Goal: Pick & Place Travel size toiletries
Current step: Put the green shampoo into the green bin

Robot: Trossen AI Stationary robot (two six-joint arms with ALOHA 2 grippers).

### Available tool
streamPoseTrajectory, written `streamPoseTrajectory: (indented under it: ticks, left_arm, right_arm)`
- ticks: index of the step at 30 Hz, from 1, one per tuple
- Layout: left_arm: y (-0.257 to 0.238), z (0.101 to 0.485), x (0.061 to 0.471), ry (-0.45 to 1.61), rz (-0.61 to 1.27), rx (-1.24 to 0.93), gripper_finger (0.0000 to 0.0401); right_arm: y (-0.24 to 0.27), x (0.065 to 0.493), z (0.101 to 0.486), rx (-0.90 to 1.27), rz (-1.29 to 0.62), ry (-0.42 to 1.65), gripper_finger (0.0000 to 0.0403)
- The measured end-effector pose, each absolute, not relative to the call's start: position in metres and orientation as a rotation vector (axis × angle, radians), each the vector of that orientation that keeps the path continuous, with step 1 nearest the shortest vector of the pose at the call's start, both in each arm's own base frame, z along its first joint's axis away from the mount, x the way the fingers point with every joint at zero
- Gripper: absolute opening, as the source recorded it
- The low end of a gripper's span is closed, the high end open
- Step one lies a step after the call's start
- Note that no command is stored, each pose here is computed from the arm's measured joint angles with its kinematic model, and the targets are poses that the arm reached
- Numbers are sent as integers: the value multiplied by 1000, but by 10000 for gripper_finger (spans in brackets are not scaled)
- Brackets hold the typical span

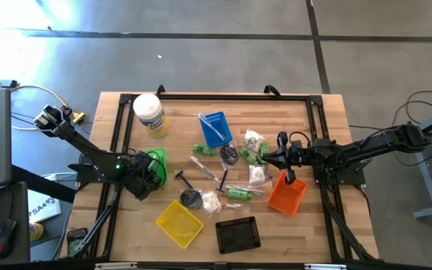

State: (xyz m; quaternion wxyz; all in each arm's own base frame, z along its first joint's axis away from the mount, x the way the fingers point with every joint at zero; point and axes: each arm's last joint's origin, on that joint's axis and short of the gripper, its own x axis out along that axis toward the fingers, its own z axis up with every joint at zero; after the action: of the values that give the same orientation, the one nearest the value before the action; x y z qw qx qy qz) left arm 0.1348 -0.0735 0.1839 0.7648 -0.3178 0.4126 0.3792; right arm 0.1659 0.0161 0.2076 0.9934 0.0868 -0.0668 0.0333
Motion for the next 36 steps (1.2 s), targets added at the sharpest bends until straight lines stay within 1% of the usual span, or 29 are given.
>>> streamPoseTrajectory:
  ticks: [16, 21, 33, 36]
  left_arm:
    - [-74, 175, 136, 936, 894, -648, 157]
    - [-76, 174, 135, 980, 889, -660, 157]
    - [-75, 174, 135, 994, 879, -635, 157]
    - [-75, 174, 135, 1001, 875, -633, 166]
  right_arm:
    - [16, 166, 207, 176, 66, -125, 3]
    - [16, 166, 208, 188, 68, -133, 3]
    - [15, 166, 207, 174, 36, -134, 3]
    - [15, 166, 207, 173, 36, -134, 3]
